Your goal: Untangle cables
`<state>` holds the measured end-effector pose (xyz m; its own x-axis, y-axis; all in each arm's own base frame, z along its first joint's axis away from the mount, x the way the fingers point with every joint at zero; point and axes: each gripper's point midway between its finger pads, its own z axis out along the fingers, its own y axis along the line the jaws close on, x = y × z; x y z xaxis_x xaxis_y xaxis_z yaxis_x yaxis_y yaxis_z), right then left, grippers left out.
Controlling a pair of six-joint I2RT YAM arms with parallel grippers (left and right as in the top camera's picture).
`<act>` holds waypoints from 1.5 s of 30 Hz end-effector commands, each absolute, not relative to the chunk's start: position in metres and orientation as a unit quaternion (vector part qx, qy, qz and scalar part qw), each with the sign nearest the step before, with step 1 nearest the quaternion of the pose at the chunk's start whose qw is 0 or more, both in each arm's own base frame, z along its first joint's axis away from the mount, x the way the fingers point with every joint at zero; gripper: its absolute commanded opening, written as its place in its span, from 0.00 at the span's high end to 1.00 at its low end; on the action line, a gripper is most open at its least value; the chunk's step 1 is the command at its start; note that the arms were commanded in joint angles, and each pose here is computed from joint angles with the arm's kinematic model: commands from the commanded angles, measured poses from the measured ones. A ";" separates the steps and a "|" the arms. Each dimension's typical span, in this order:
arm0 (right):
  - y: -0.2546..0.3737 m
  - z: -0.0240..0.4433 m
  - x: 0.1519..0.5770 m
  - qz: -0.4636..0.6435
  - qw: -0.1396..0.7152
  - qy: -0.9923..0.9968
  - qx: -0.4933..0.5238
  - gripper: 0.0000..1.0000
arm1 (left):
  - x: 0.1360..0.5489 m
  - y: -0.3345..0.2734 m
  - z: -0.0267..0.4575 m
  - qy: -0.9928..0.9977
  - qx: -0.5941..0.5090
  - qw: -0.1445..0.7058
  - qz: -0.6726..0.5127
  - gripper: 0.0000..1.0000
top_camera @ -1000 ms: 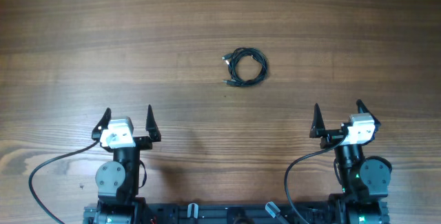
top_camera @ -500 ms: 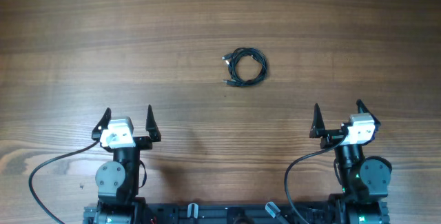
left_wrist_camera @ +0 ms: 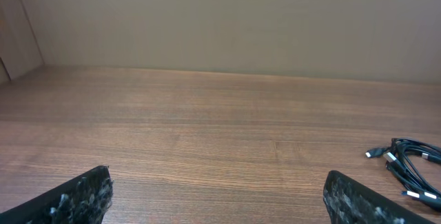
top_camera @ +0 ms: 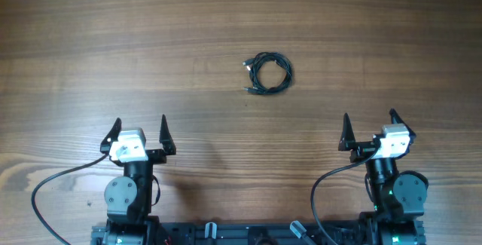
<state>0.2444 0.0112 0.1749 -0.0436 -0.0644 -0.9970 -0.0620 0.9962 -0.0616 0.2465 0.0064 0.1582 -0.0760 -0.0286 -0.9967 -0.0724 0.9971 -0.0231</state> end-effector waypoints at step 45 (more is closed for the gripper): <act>0.011 0.173 0.244 0.004 0.693 0.720 -0.038 0.00 | 0.247 0.008 0.154 0.736 -0.032 0.676 0.022 0.00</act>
